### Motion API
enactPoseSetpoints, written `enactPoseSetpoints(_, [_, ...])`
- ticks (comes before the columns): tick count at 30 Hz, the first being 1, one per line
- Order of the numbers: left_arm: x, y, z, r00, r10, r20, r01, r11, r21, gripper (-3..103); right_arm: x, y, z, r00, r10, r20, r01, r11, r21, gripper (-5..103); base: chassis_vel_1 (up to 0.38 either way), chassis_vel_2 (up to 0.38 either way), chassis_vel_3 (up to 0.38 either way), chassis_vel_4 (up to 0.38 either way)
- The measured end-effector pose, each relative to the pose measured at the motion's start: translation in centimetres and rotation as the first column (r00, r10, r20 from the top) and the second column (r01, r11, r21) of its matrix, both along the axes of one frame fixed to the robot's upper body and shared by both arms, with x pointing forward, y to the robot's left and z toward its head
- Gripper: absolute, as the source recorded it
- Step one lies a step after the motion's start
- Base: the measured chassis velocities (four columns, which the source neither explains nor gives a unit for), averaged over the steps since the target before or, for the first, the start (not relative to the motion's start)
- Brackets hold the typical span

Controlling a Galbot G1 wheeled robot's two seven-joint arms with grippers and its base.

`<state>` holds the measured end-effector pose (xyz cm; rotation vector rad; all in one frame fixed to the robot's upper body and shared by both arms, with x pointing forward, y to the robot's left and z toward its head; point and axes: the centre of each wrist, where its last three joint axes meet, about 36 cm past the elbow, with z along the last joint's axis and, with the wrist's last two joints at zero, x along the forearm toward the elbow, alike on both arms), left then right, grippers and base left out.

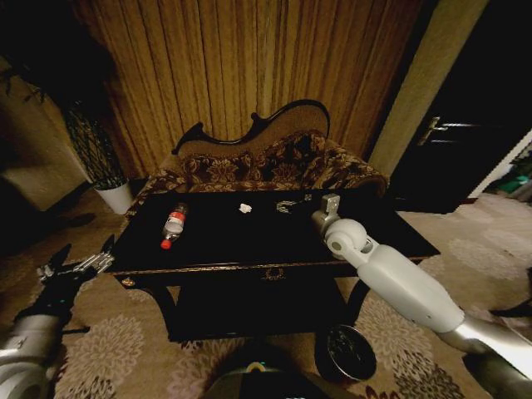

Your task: Move to the front of the table and place the trash on the table into the trash bin.

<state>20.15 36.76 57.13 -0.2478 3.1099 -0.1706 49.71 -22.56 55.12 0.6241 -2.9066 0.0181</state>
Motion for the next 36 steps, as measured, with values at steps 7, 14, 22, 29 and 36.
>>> enactPoseSetpoints(7, [0.0,0.0,0.0,1.0,-0.002,0.001,0.002,1.0,0.002,100,0.9,0.5,0.0,1.0,0.016,-0.009,-0.016,1.0,-0.019,100,0.0,0.0,0.0,0.0])
enactPoseSetpoints(14, [-0.1,0.1,0.0,1.0,-0.004,0.001,0.004,1.0,0.0,100,2.0,1.8,-0.4,0.998,0.047,-0.044,-0.048,0.998,-0.032,100,0.0,0.0,0.0,0.0])
enactPoseSetpoints(22, [-0.2,0.0,-0.1,1.0,-0.001,0.004,0.001,1.0,-0.004,100,2.8,3.6,-0.9,0.993,0.086,-0.076,-0.088,0.996,-0.032,100,0.0,0.0,0.0,0.0])
enactPoseSetpoints(29, [-0.4,0.1,-0.2,1.0,0.01,0.007,-0.01,1.0,-0.005,100,3.7,5.2,-1.4,0.988,0.112,-0.109,-0.116,0.992,-0.039,100,0.0,0.0,0.0,0.0])
enactPoseSetpoints(36, [-0.6,0.2,-0.2,1.0,0.019,0.015,-0.019,1.0,0.0,100,5.2,6.2,-1.1,0.987,0.094,-0.13,-0.102,0.993,-0.057,100,0.0,0.0,0.0,0.0])
